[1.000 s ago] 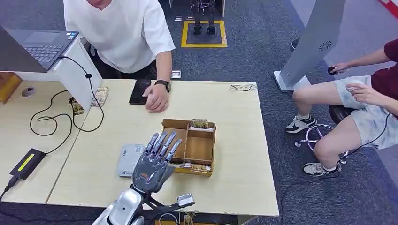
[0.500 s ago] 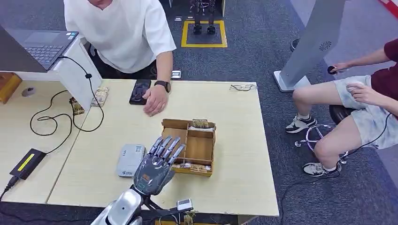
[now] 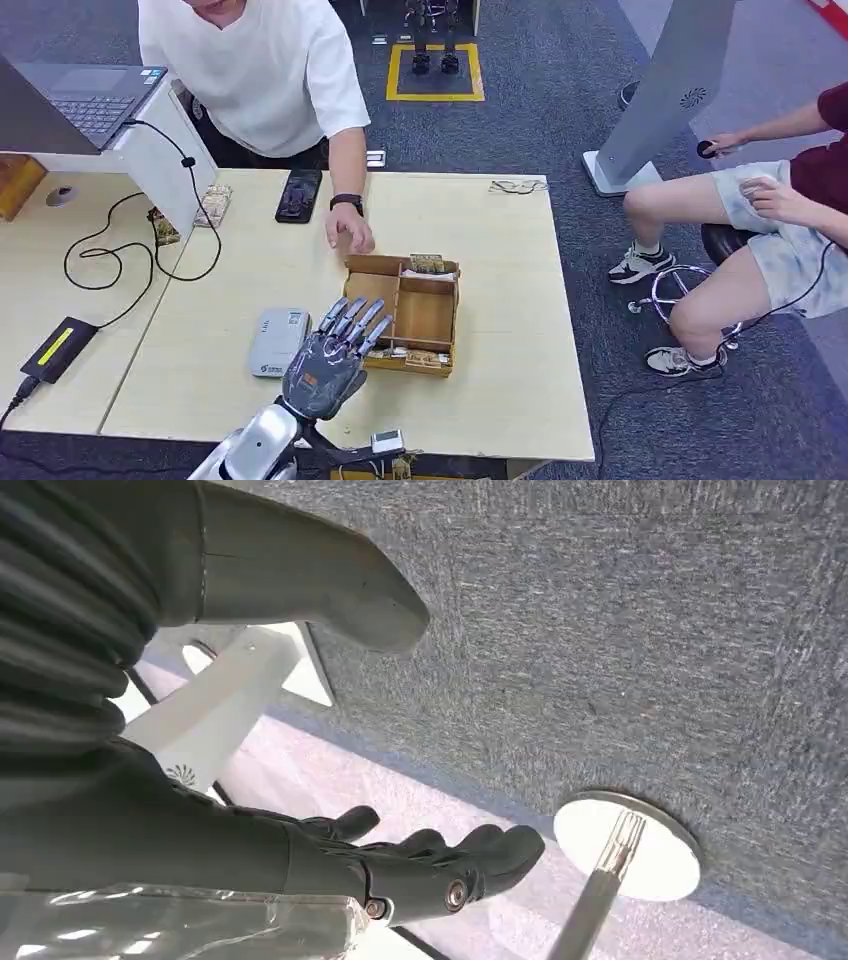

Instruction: Pass the card to the sensor for recognition and then transmit it.

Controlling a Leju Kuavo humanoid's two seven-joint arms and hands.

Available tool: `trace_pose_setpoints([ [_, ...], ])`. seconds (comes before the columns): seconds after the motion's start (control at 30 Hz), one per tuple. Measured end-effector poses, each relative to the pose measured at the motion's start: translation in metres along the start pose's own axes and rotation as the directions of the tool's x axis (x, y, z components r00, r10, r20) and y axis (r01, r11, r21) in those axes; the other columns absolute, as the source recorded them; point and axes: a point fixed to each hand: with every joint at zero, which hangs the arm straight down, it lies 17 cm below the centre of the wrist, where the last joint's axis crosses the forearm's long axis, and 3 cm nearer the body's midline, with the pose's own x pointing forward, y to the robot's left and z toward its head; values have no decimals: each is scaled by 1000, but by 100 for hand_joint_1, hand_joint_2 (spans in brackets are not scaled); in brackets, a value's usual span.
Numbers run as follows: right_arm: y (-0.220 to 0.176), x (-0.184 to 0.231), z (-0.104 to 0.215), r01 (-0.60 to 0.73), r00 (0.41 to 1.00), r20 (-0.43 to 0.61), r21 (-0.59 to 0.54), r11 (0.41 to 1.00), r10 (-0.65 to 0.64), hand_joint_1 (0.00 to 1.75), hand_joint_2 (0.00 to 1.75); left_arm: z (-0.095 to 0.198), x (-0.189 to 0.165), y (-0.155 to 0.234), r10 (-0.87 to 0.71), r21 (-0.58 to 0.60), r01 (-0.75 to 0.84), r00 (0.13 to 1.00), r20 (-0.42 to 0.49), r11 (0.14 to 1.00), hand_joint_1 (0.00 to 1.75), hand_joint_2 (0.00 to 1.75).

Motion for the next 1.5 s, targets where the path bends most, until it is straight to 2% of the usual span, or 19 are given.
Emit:
trace_pose_setpoints([
  [0.2, -2, 0, -2, -1, 1000, 1, -6, 1000, 1, 0, 175, 1, 0, -2, 16, -10, -16, 1000, 9, 1000, 0, 175],
  [0.23, -2, 1, -2, -1, 1000, 1, -6, 1000, 1, 0, 175, 1, 0, -2, 17, -10, -17, 1000, 9, 1000, 7, 175],
  [0.27, -2, 1, -2, -1, 1000, 2, -6, 1000, 1, 0, 175, 1, 0, -2, 16, -10, -16, 1000, 9, 1000, 47, 175],
  [0.3, -1, 1, -2, 0, 1000, 2, -5, 1000, 0, 0, 175, 1, 0, -2, 16, -10, -16, 1000, 9, 1000, 162, 175],
  [0.33, -1, 1, -2, 0, 1000, 2, -5, 1000, 0, 0, 175, 2, 0, -2, 15, -11, -15, 1000, 9, 1000, 175, 175],
  [0.53, -2, 0, -3, -1, 1000, 2, -6, 1000, 1, 0, 175, 4, 0, -7, 10, -35, -9, 1000, 18, 999, 175, 175],
  [0.97, -2, 1, -3, -5, 1000, -6, -7, 1000, 5, 0, 175, 10, -1, -35, 9, -174, 0, 999, 46, 985, 175, 175],
  [1.33, -1, 4, -3, -6, 1000, 4, -5, 1000, 6, 0, 175, 14, -2, -40, -2, -194, 14, 998, 63, 981, 175, 175],
  [1.5, -1, 3, -3, -7, 1000, 4, -3, 1000, 7, 0, 175, 13, -3, -34, 12, -158, -3, 998, 56, 987, 175, 175],
])
